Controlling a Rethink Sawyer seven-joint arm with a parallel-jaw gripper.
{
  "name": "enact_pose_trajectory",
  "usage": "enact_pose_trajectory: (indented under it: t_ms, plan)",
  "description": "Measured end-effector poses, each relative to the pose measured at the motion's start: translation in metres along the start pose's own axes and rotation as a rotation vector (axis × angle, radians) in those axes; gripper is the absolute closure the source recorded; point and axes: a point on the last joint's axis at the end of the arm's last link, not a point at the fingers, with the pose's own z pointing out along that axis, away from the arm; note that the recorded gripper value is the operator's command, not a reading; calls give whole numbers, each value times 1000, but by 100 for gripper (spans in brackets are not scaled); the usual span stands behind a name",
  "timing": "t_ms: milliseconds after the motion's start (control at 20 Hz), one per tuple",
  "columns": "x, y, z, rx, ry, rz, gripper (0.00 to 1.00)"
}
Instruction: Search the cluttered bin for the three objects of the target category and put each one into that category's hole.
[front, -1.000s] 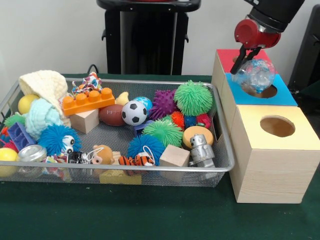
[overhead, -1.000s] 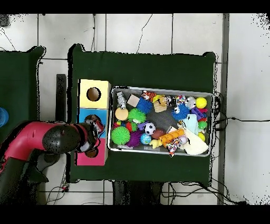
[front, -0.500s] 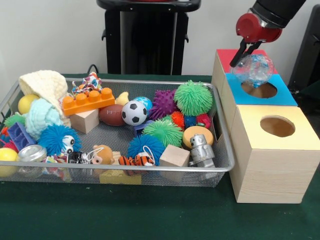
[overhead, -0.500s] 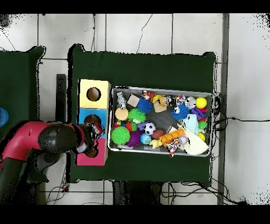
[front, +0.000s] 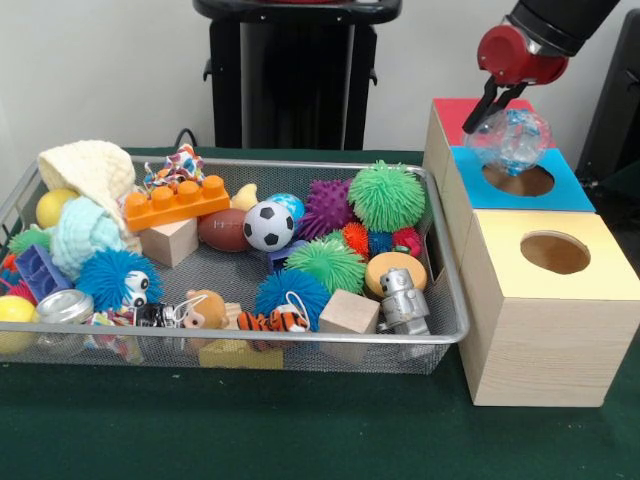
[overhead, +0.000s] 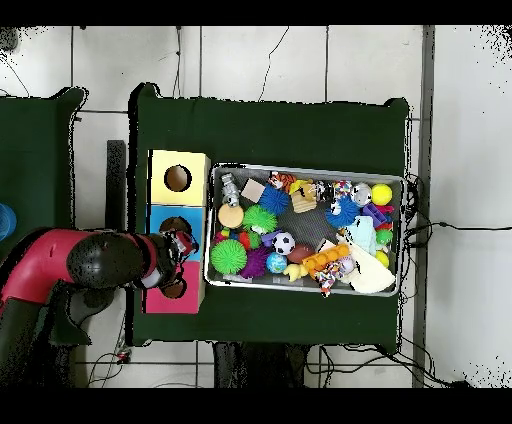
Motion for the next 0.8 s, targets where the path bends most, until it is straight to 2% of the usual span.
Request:
enact_pose_trajectory:
  t_ms: [450,800]
  plan:
    - [-12,1,-2,1,-12,-20,100]
    - [-13,-14,-1,-9,-17,-1,100]
